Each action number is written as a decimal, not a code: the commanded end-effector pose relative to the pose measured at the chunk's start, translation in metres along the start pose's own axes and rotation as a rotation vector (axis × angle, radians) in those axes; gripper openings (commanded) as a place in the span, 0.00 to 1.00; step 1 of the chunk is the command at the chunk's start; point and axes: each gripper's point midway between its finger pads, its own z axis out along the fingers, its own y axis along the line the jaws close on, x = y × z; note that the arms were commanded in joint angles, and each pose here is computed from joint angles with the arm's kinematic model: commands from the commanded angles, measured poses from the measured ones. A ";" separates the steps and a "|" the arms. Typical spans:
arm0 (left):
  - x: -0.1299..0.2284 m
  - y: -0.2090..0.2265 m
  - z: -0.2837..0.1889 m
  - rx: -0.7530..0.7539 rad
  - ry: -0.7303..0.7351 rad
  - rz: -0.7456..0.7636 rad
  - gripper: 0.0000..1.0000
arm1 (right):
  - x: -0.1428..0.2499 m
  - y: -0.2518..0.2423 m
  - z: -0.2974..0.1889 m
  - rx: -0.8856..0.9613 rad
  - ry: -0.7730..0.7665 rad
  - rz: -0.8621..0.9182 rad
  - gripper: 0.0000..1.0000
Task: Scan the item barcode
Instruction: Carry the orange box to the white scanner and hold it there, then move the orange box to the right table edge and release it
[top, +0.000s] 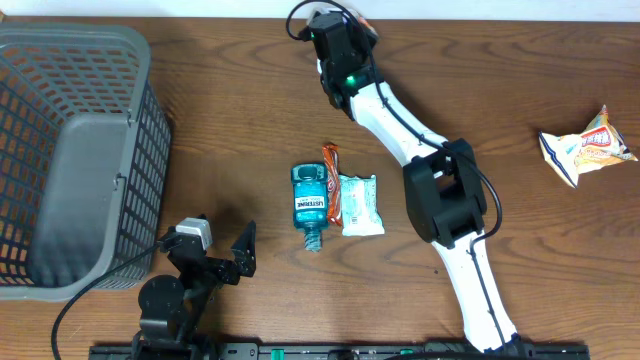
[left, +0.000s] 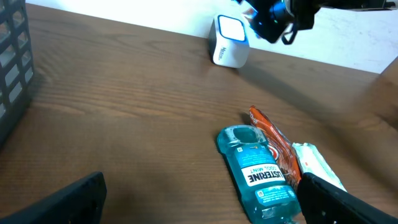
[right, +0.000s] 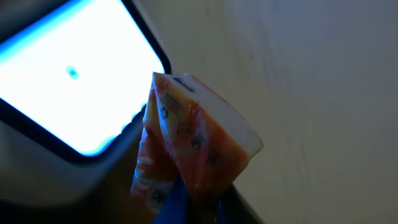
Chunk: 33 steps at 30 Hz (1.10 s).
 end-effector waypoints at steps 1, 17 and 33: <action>0.011 0.002 0.002 0.002 0.032 -0.010 0.98 | 0.056 -0.048 0.009 0.183 0.238 0.083 0.01; 0.011 0.002 0.002 0.002 0.032 -0.010 0.98 | 0.338 -0.074 0.061 0.019 0.847 0.440 0.05; 0.011 0.002 0.002 0.002 0.032 -0.010 0.98 | 0.323 -0.152 0.024 -0.037 0.709 0.911 0.99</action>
